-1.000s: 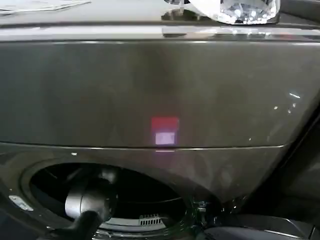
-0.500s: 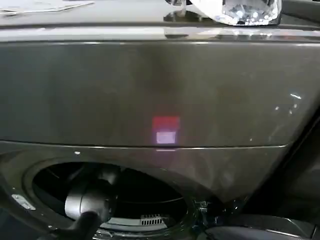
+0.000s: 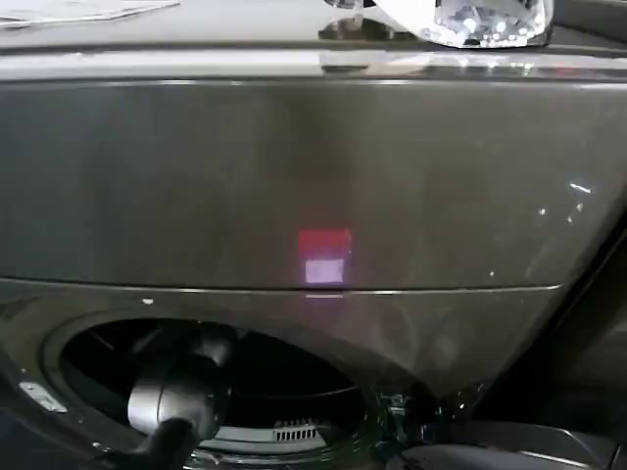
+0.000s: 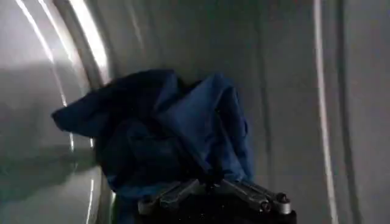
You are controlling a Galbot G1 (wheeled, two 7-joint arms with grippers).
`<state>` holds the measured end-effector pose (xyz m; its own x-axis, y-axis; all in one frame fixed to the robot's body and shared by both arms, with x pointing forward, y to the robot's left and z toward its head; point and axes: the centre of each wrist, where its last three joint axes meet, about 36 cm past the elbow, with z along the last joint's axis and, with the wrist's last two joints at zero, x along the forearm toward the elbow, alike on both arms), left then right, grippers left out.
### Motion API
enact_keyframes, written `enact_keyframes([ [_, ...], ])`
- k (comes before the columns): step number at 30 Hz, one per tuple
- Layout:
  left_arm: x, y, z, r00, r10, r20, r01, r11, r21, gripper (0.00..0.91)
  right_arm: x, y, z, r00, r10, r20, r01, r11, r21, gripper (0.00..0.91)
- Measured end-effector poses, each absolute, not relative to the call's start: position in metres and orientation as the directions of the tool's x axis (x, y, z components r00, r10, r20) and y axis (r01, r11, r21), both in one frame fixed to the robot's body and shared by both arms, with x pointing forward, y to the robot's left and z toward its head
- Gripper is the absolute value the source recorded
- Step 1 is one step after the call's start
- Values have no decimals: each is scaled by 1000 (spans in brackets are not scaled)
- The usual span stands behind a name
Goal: Grasp the clothes from the dryer.
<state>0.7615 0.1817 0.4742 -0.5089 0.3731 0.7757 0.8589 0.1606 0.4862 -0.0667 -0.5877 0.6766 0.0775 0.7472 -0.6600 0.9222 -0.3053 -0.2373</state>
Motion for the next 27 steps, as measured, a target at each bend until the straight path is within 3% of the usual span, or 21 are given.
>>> enact_keyframes([
  [11,750,179,482,-773,410,484,634,519,573,0,-68,-589,676,57,749,-661,917,-301,-262,907],
  [19,736,178,481,-934,273,232,356,785,507,0,-69,-588,676,45,745,-666,912,-302,-277,907],
  [27,724,181,473,-992,108,73,126,933,336,0,-68,-589,678,33,743,-669,910,-298,-287,907],
])
